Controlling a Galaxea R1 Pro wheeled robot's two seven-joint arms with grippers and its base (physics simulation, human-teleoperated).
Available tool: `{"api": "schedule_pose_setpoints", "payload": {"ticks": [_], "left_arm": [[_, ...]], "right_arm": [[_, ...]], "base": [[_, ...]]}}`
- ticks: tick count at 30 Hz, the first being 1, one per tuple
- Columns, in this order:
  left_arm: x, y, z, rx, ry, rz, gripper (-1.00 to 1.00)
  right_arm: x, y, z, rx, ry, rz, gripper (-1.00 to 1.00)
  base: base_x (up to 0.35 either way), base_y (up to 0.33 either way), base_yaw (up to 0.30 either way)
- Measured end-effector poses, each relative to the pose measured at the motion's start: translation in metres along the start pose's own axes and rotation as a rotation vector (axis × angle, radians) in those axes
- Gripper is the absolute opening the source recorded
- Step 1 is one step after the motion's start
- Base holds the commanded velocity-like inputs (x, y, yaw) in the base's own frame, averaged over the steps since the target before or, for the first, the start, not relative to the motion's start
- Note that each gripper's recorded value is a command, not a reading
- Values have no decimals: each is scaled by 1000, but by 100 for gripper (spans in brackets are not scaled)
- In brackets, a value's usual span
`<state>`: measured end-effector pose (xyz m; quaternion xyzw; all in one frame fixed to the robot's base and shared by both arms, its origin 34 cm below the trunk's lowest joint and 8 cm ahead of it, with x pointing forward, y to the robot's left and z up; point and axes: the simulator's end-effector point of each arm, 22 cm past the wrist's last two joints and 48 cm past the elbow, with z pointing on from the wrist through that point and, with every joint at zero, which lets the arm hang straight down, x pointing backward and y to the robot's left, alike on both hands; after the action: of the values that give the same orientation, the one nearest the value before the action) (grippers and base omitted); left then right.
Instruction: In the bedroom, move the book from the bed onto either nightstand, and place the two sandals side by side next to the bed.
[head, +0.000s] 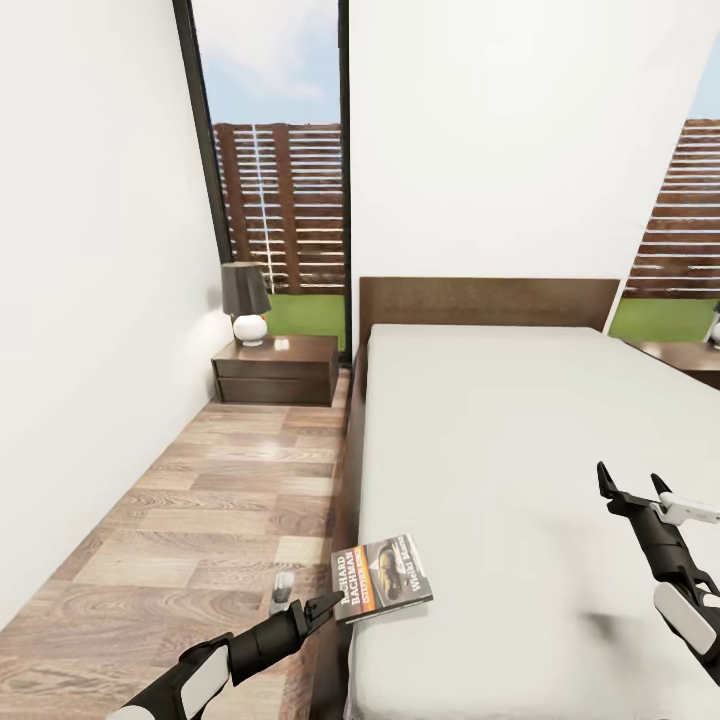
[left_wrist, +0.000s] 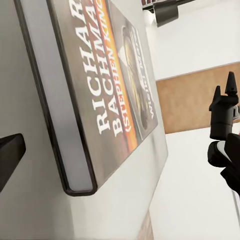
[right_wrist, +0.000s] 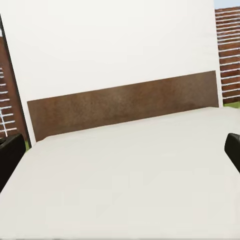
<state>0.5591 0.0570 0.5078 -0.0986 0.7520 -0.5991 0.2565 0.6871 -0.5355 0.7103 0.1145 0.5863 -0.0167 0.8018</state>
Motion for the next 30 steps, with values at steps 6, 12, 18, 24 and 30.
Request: {"api": "schedule_pose_setpoints", "payload": {"ticks": [6,12,18,24,30], "left_arm": [[0,0,0,0,0,0,100],[0,0,0,-1,0,-1,100],[0,0,0,-1,0,-1,100],[3,6,0,0,0,0,100],[3,6,0,0,0,0,100]], "right_arm": [[0,0,0,0,0,0,100],[0,0,0,-1,0,0,100],[0,0,0,0,0,0,100],[6,-1,-3,-1,0,0,100],[6,-1,-3,0,0,0,100]], "base": [[0,0,0],[0,0,0],[0,0,0],[0,0,0],[0,0,0]]}}
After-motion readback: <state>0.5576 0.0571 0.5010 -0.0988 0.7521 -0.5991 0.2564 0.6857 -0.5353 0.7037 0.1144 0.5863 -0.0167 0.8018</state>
